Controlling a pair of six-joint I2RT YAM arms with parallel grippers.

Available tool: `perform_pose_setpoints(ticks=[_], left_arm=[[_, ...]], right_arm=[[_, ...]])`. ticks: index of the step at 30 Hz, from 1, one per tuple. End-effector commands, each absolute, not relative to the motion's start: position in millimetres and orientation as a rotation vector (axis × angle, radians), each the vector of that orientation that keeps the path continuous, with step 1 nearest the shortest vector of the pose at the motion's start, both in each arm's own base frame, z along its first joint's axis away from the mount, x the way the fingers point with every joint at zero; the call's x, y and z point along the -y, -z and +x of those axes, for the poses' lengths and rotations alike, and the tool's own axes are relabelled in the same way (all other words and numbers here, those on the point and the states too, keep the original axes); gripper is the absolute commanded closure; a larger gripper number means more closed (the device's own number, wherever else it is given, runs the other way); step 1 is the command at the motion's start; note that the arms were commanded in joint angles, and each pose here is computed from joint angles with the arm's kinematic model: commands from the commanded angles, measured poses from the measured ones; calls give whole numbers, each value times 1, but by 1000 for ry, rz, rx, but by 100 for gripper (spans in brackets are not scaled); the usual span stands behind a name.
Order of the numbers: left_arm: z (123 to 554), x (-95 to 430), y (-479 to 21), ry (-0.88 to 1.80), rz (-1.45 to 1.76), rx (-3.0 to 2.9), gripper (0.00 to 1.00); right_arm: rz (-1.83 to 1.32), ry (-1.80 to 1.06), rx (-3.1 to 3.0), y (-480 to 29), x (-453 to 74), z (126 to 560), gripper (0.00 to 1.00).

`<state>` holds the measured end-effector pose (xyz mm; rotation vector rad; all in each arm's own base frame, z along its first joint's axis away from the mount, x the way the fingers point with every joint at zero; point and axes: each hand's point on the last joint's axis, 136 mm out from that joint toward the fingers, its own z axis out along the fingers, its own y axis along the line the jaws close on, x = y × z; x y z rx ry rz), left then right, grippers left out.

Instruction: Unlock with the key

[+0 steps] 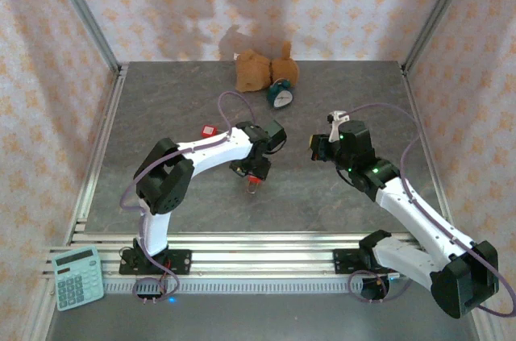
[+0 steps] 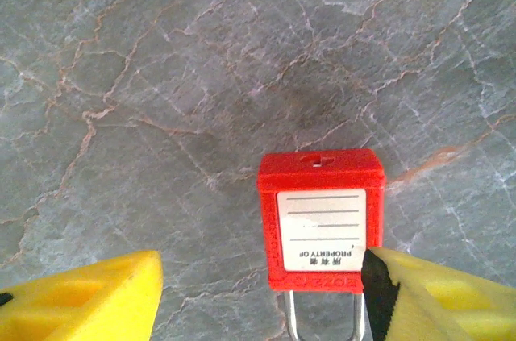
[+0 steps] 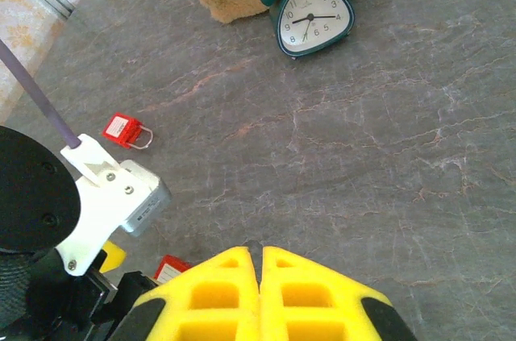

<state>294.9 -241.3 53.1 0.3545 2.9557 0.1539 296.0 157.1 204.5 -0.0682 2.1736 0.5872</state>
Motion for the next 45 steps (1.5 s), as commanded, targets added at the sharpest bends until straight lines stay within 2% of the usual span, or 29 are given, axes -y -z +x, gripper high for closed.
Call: perform_pose_setpoints(ticks=[1,6,15,24,34,45], left_arm=[[286,245,-72,-129,385,-2951,32],[278,255,-66,-81,393,-2976,32],[277,250,-43,-163,395,-3015,33],[276,243,-21,-209,383,-3047,43],[285,223,-23,-205,363,-3056,46],[292,238,-25,-132,493,-3075,45]], right_arm=[[-52,-583,-2146,-209,-155,297,96],[-50,-586,-2144,-209,-155,297,96],[-51,-584,-2146,-208,-155,296,96],[-50,-589,-2148,-207,-155,295,96],[-49,-595,-2146,-208,-156,295,96],[-49,-588,-2144,-210,-155,295,96]])
